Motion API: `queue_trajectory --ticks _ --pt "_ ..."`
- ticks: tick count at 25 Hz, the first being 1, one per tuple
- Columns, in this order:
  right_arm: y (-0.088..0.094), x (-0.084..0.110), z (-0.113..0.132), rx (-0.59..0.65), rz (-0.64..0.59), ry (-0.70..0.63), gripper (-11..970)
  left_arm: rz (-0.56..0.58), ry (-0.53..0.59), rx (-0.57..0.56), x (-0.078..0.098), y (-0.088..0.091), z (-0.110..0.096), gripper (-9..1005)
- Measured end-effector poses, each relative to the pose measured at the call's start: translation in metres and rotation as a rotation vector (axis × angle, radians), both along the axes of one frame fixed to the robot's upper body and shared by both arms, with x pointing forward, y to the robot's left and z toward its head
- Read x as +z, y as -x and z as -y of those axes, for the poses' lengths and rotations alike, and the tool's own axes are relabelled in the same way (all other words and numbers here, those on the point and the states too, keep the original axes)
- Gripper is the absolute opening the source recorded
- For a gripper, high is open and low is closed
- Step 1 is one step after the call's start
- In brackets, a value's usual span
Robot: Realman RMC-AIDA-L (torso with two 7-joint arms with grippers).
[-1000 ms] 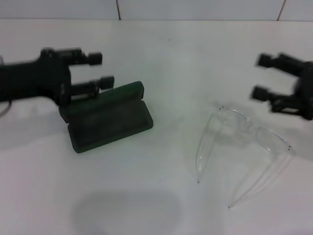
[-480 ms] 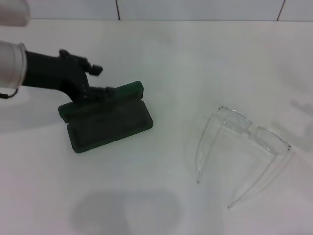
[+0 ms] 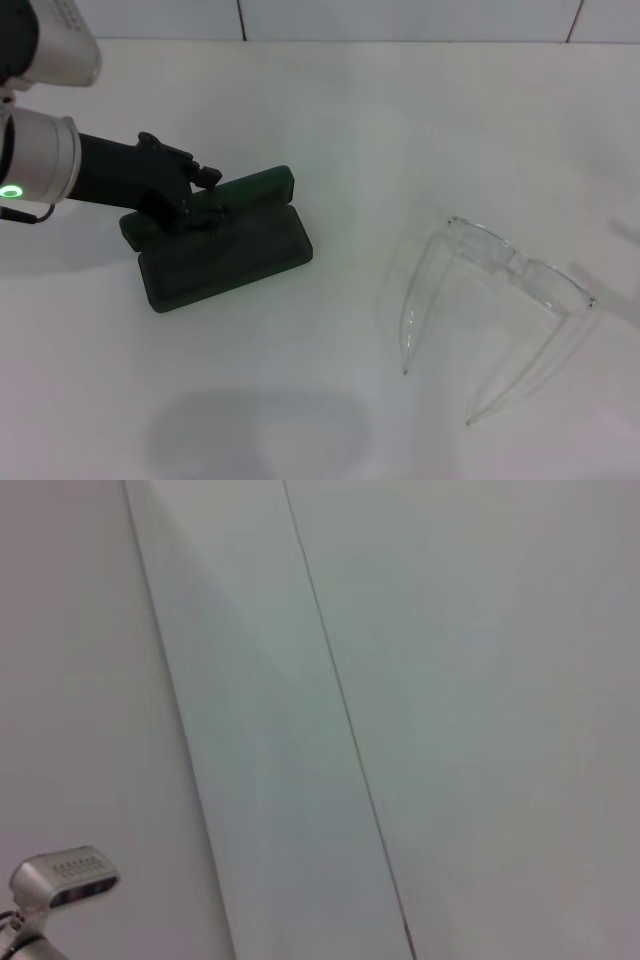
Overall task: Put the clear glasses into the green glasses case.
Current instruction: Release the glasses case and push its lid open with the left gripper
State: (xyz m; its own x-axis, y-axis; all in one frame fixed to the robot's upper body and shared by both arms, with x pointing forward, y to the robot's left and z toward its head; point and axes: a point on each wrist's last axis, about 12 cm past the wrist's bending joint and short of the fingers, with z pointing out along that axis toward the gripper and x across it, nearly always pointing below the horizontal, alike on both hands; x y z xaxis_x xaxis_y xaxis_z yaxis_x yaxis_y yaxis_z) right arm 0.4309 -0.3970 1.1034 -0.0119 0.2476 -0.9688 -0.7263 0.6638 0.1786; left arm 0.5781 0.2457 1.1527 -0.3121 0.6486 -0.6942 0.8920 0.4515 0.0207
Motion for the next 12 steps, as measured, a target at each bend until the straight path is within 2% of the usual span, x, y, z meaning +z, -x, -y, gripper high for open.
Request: queue_trajectory --ticks 12 --pt "0.0022 -0.0022 -0.0026 0.002 0.013 -0.003 874 0.009 -0.024 0.016 -0.0076 -0.0030 0.0035 455"
